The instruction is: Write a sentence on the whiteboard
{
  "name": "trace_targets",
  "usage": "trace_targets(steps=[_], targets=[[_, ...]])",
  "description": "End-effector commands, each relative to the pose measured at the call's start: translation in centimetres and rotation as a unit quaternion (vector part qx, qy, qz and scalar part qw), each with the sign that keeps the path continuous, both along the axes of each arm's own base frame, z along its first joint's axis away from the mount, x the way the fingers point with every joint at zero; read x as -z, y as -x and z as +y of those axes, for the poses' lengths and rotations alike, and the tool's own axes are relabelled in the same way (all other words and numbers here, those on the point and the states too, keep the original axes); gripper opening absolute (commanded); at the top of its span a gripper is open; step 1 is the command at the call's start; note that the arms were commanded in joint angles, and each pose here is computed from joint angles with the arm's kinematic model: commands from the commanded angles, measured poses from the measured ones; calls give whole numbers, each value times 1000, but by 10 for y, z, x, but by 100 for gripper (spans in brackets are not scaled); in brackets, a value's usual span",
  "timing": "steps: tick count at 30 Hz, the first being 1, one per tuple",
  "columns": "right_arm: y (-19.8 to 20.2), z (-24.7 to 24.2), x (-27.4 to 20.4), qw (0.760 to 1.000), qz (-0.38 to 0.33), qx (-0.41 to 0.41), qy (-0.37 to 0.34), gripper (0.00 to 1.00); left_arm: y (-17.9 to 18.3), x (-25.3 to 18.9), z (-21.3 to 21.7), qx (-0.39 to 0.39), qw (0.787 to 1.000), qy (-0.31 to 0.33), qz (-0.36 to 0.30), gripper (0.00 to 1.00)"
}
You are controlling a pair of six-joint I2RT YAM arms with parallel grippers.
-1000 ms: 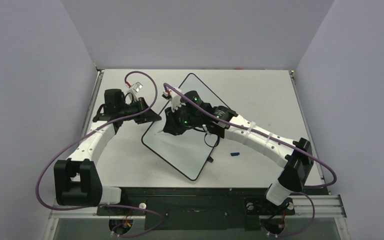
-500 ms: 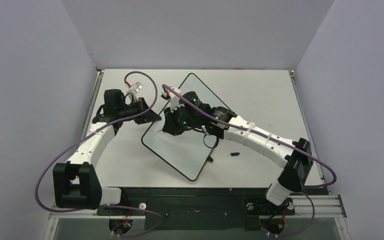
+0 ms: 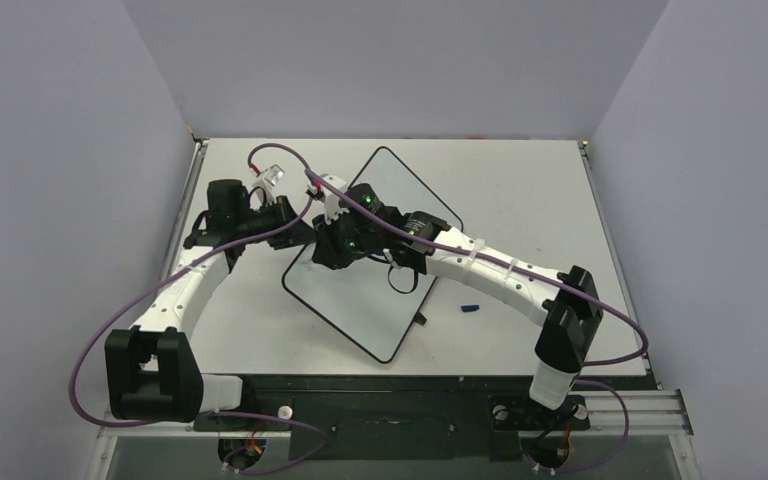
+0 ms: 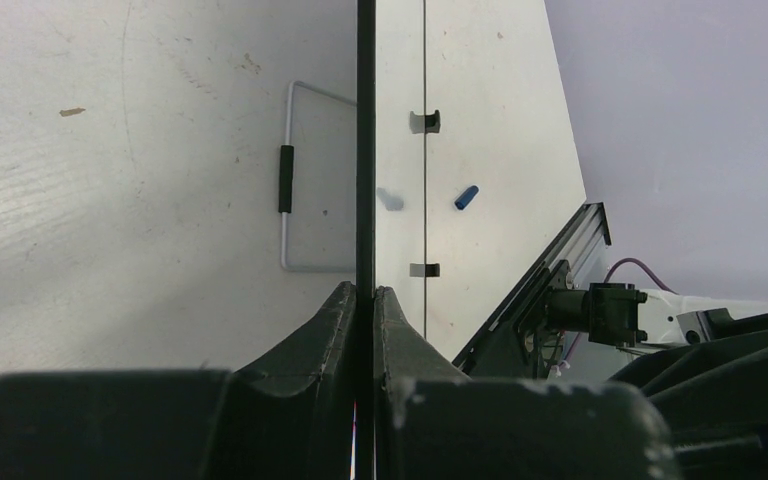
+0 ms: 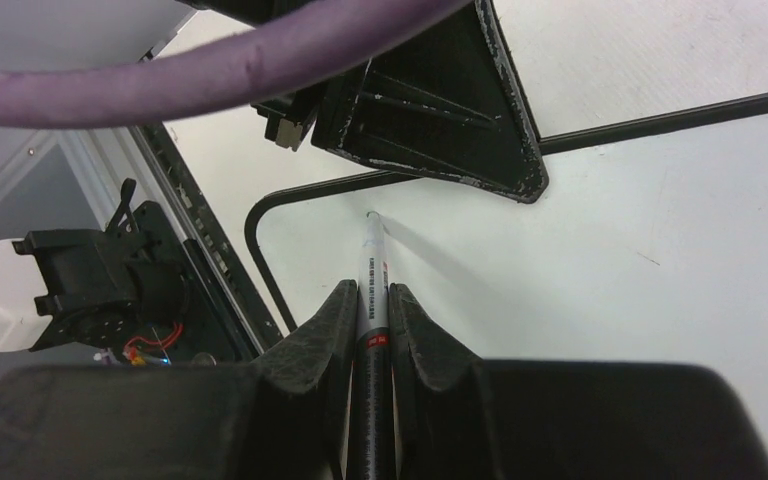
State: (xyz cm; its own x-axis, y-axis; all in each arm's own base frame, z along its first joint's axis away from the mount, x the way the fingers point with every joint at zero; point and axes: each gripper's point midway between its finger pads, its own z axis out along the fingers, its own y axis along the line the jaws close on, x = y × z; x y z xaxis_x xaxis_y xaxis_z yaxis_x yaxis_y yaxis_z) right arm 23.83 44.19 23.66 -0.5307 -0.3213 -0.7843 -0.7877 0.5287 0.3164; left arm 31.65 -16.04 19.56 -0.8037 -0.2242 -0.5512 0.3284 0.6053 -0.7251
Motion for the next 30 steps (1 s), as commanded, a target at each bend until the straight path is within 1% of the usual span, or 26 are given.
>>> trace_targets(steps=[1, 8, 17, 25, 30], targets=[[-9, 10, -21, 999, -21, 15, -28, 0, -7, -25, 1, 0, 998, -5, -67, 0], [-7, 3, -2, 1000, -12, 20, -8, 0, -7, -25, 1, 0, 998, -5, -68, 0], [6, -15, 19, 1000, 5, 18, 13, 0, -8, -25, 2, -2, 998, -7, -69, 0], [13, -34, 21, 999, 2, 30, 23, 0, -8, -25, 1, -1, 998, -8, -69, 0], [10, -38, 29, 999, 0, 37, 35, 0, -7, -25, 1, 0, 998, -8, -70, 0]])
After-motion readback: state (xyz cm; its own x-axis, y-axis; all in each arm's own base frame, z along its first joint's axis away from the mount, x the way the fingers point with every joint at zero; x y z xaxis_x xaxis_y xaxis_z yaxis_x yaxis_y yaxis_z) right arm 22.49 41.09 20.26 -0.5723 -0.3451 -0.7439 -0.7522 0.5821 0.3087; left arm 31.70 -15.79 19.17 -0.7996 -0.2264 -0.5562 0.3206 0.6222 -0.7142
